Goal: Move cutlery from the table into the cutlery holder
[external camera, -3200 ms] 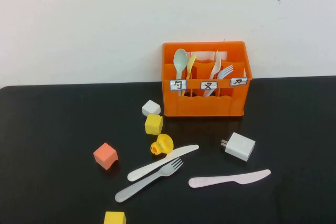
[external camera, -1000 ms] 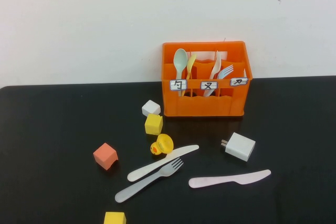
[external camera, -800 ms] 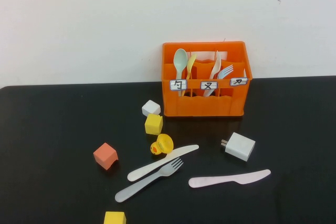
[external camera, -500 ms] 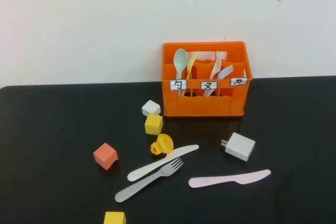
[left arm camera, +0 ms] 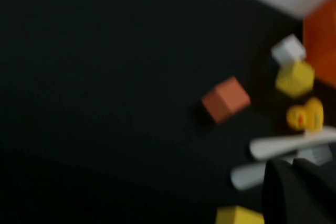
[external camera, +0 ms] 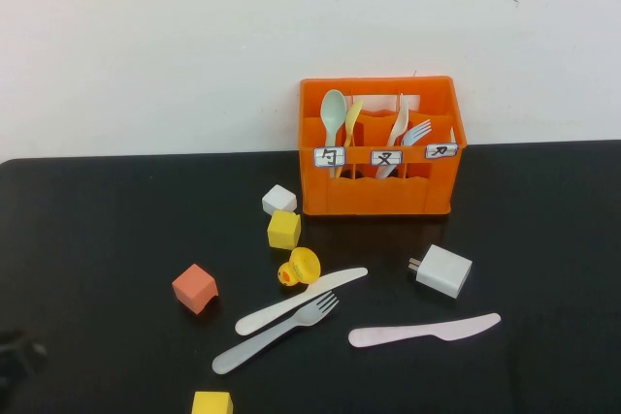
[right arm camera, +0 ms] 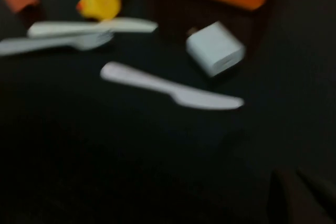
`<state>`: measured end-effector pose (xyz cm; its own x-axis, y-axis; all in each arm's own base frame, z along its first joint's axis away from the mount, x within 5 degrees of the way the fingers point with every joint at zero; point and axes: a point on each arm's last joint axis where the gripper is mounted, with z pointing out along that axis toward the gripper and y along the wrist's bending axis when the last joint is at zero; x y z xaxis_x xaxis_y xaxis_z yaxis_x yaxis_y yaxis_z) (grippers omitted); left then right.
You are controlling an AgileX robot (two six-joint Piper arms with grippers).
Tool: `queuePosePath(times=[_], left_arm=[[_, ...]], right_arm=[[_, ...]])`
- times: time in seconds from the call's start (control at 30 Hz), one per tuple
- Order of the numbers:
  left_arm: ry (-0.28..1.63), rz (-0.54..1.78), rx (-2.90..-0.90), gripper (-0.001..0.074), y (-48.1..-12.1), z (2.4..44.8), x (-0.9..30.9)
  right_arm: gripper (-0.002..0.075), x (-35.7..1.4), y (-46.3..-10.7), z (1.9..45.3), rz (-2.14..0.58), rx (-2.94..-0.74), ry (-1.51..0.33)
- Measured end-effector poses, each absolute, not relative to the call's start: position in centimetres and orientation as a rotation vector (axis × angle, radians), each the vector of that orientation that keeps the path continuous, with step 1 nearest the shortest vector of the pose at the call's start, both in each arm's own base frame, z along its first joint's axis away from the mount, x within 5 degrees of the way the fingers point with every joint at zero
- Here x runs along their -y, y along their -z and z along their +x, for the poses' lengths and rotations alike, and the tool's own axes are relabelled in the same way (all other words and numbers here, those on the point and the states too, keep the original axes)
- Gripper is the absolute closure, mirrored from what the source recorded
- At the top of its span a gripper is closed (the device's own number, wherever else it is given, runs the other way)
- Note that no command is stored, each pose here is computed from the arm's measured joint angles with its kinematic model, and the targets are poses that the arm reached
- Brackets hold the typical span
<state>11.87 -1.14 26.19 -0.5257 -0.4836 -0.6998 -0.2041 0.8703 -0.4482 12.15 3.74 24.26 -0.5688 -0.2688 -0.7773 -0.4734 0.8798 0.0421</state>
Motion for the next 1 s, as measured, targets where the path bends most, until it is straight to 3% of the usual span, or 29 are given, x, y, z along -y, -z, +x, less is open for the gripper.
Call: queuePosePath(times=[0.23, 0.4, 0.6, 1.0], left_arm=[[0.587, -0.244, -2.409, 0.0736, -25.5, 14.2, 3.8], [0.726, -0.184, -2.539, 0.0736, -24.3, 16.1, 5.0], [0.868, -0.089, -2.596, 0.0736, -23.7, 17.3, 6.1], [0.894, -0.058, -2.587, 0.0736, -23.8, 17.4, 6.3]], right_arm=[[0.0728, -4.4, -22.6, 15.8, -0.704, -2.350, -0.400], [0.0728, -5.9, -20.9, 18.1, -0.816, -2.417, -0.435], [0.0728, -10.1, -19.1, 20.5, -1.004, -2.409, -0.447], [0.0728, -20.8, -15.3, 27.8, -1.215, -2.330, -0.451]])
